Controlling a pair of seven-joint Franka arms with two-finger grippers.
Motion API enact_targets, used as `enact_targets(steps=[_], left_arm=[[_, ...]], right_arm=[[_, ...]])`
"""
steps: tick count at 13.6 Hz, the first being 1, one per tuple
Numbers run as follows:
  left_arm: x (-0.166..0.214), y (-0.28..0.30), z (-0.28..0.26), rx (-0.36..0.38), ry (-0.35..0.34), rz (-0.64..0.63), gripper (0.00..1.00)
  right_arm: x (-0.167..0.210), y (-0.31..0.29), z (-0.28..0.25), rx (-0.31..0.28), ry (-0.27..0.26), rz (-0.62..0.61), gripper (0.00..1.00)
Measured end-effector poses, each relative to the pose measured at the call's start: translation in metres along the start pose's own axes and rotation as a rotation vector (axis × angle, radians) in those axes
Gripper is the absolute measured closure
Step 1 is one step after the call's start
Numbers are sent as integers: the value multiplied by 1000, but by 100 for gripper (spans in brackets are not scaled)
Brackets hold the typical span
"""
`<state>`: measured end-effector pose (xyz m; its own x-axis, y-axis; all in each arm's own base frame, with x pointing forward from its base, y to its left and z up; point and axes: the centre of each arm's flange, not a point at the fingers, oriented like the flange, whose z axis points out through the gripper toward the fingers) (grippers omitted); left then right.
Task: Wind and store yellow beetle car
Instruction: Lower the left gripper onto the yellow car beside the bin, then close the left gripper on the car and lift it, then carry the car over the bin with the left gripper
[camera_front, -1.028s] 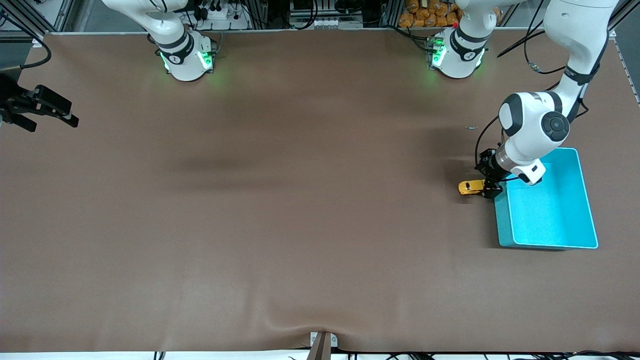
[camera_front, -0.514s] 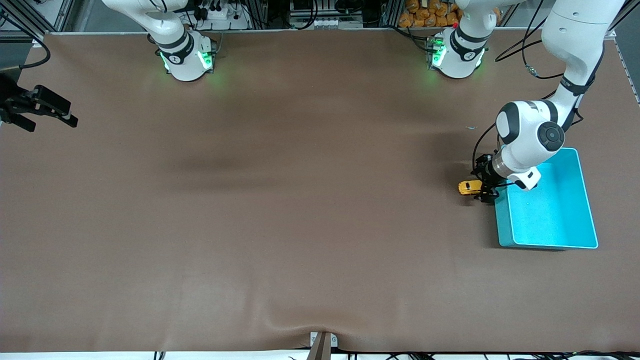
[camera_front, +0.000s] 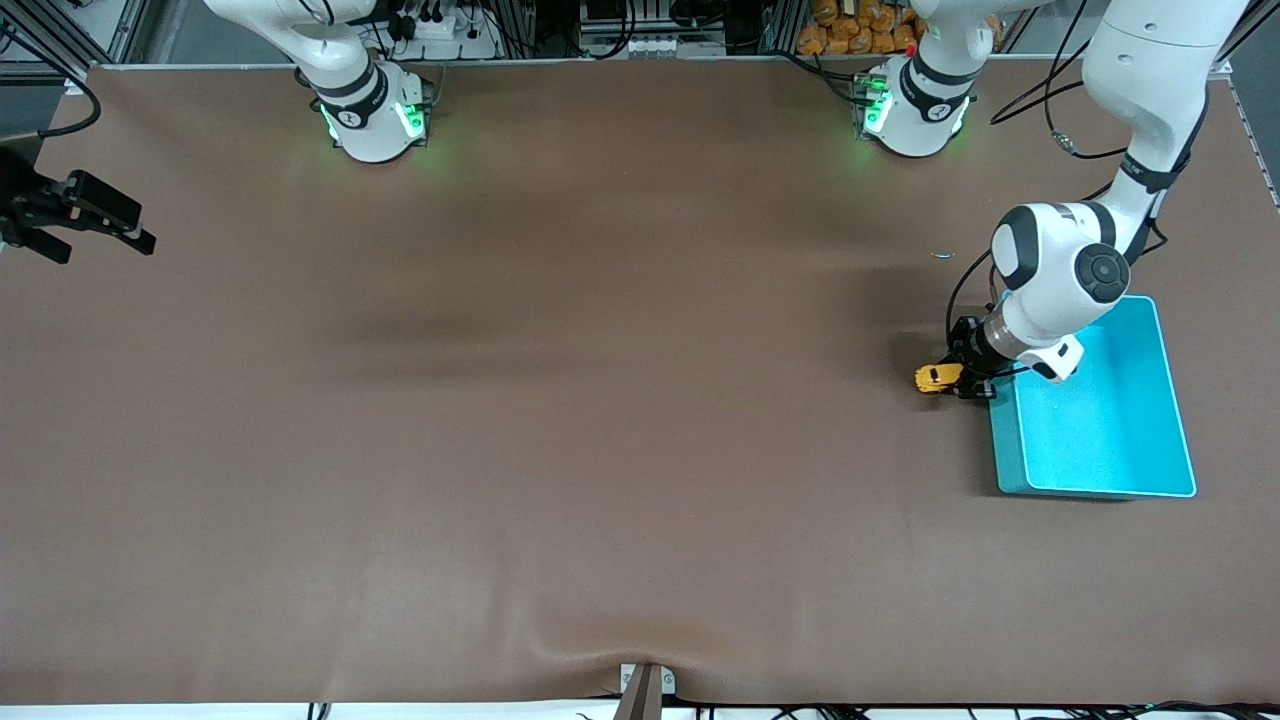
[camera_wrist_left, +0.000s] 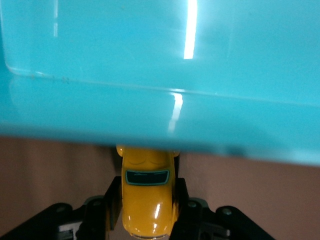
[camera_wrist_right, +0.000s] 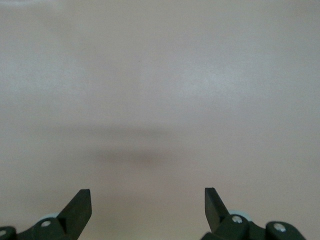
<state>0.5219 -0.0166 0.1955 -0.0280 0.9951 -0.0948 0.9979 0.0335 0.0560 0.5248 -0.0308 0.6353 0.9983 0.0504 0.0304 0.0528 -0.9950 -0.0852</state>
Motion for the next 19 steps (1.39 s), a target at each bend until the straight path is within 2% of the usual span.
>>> enact_targets(steps=[2,8,12,15,19], left_arm=[[-16,7,-13,-3,-3,8,55],[-46,52,-87,90,-2,52,55],[-50,68,-120,145,32,156,55],[-38,73,-130,154,31,289,55],[21,95,-151,111,29,509,55]], right_arm=[[0,0,0,0,0,0,0],[0,1,0,-1,1,2,0],[0,1,-1,-2,2,2,0],[0,2,-1,-2,2,3,0],[0,2,-1,-2,3,5,0]])
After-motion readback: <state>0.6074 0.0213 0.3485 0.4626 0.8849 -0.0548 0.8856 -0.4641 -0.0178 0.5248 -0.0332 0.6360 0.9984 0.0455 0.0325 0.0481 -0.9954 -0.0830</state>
